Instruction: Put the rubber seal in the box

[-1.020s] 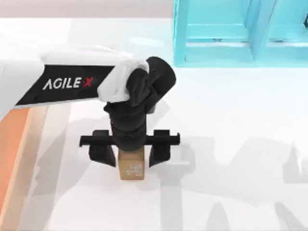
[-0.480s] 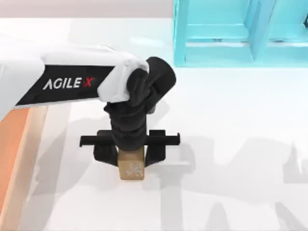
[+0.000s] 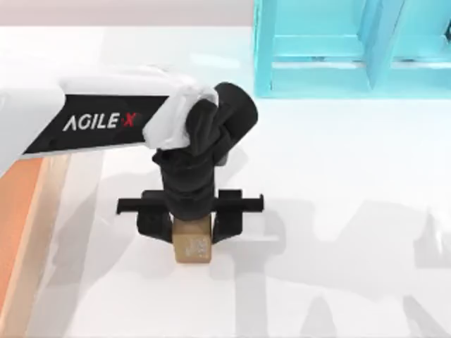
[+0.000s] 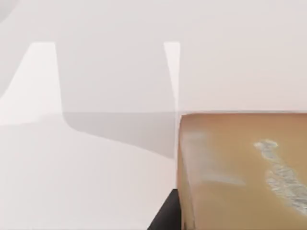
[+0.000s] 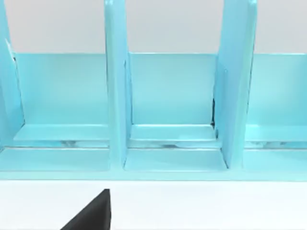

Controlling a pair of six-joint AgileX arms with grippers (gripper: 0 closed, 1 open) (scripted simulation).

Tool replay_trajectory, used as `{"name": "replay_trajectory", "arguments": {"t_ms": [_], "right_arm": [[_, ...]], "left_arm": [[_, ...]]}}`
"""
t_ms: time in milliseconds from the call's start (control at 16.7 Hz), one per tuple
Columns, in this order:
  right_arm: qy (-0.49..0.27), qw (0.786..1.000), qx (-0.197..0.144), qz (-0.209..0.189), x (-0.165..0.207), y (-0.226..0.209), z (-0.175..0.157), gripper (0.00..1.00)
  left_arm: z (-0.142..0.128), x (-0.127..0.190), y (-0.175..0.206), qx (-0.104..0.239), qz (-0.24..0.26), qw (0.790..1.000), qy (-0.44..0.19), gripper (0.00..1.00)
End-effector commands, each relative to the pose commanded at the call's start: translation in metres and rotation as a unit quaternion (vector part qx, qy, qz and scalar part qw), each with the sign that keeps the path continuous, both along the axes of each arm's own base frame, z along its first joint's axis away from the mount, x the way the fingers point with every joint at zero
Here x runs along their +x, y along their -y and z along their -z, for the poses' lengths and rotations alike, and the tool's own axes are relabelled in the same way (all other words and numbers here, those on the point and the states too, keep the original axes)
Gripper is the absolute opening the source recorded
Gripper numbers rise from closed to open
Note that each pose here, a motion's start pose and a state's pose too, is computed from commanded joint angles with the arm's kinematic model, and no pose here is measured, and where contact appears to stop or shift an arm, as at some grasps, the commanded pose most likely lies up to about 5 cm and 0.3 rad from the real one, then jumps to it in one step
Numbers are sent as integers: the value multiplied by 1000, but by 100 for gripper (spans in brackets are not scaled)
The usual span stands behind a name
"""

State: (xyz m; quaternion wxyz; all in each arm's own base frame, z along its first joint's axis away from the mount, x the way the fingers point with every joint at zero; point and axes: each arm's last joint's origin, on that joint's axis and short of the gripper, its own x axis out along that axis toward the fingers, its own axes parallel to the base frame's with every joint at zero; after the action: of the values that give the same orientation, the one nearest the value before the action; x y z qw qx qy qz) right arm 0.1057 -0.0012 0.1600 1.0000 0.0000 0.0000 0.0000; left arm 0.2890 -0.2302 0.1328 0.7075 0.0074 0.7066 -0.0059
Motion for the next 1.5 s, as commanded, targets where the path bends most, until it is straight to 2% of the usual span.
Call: {"name": "replay_trajectory", "arguments": {"t_ms": [240, 480, 600, 1020, 1200, 1500], "right_arm": [[0, 1000, 0, 0, 0, 0, 0, 100], [0, 1000, 0, 0, 0, 0, 0, 100], [0, 1000, 0, 0, 0, 0, 0, 100], [0, 1000, 0, 0, 0, 0, 0, 100], [0, 1000, 0, 0, 0, 0, 0, 100], [0, 1000, 0, 0, 0, 0, 0, 100]], "left_arm": [[-32, 5, 4, -7, -1, 1000, 5, 0], [-71, 0, 3, 12, 4, 1000, -16, 0], [-93, 0, 1, 4, 3, 1000, -5, 0], [-98, 2, -4, 0, 1, 1000, -3, 0], [-103, 19, -34, -5, -4, 1000, -5, 0], [-119, 52, -120, -10, -6, 1000, 10, 0]]}}
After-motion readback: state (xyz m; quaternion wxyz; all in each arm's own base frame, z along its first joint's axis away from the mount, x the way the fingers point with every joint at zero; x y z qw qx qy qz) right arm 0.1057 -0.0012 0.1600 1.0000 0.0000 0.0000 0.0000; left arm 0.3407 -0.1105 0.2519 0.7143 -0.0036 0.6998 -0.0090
